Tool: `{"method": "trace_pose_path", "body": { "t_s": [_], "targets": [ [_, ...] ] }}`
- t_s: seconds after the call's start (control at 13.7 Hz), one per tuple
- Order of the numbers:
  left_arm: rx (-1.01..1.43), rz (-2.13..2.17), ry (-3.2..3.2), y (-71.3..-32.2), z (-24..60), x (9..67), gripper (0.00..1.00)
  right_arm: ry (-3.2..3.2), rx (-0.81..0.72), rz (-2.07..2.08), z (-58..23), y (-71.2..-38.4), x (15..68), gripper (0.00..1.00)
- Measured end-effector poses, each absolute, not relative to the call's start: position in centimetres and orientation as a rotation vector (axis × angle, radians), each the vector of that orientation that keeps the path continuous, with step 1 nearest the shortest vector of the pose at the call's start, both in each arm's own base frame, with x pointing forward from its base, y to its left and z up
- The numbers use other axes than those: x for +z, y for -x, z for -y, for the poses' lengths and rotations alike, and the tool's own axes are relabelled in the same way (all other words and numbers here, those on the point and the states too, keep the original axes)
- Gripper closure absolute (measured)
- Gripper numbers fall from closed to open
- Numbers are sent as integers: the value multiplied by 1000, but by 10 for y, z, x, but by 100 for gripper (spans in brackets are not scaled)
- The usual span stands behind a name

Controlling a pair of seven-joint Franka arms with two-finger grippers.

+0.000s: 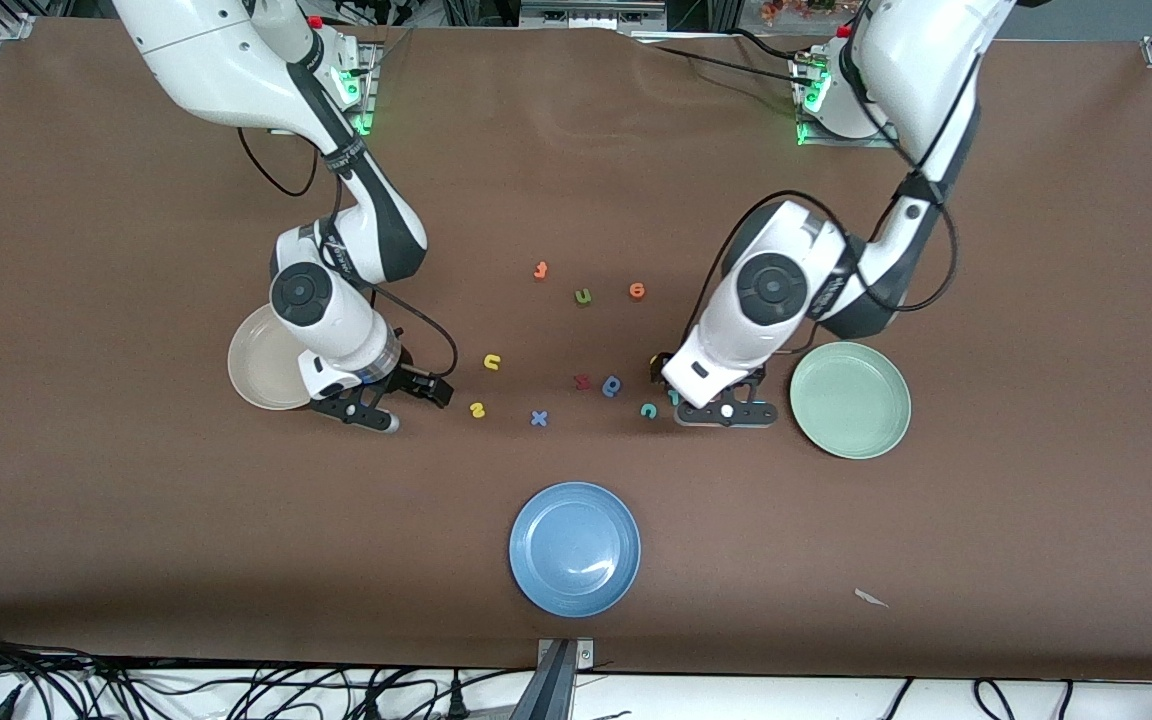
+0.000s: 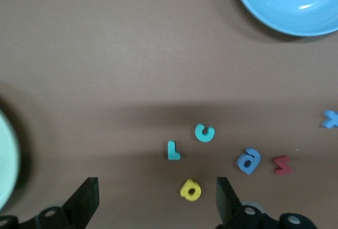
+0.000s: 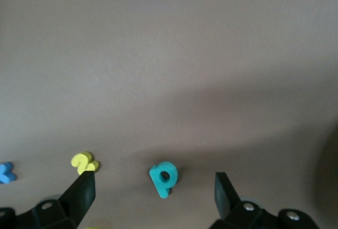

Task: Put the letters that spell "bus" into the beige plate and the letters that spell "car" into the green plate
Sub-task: 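Grasp teal p with the right gripper while the left gripper grasps teal c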

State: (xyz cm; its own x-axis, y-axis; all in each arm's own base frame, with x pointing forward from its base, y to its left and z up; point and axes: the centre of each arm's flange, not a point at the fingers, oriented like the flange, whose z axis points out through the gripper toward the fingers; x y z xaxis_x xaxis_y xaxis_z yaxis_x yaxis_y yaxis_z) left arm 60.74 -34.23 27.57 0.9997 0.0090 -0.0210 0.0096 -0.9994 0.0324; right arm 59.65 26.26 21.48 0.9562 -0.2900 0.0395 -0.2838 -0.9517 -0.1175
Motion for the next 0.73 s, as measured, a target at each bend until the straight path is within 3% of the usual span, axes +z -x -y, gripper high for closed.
{"method": "trace_pose_path", "body": {
  "t_s": [0.37, 0.44, 0.51, 0.73],
  "targets": [
    [-23, -22, -3096, -609, 346, 219, 22, 3060, -70, -429, -275, -582, 190, 4],
    [-33, -22, -3097, -608, 346, 213, 34, 3063, -71, -434, -272, -583, 188, 4],
    [-41, -22, -3099, -607, 347, 209, 38, 3064, -75, -441, -269, -585, 188, 6],
    [-71, -23, -3105, -603, 347, 194, 40, 3066, -78, -448, -266, -587, 188, 9]
  ]
}}
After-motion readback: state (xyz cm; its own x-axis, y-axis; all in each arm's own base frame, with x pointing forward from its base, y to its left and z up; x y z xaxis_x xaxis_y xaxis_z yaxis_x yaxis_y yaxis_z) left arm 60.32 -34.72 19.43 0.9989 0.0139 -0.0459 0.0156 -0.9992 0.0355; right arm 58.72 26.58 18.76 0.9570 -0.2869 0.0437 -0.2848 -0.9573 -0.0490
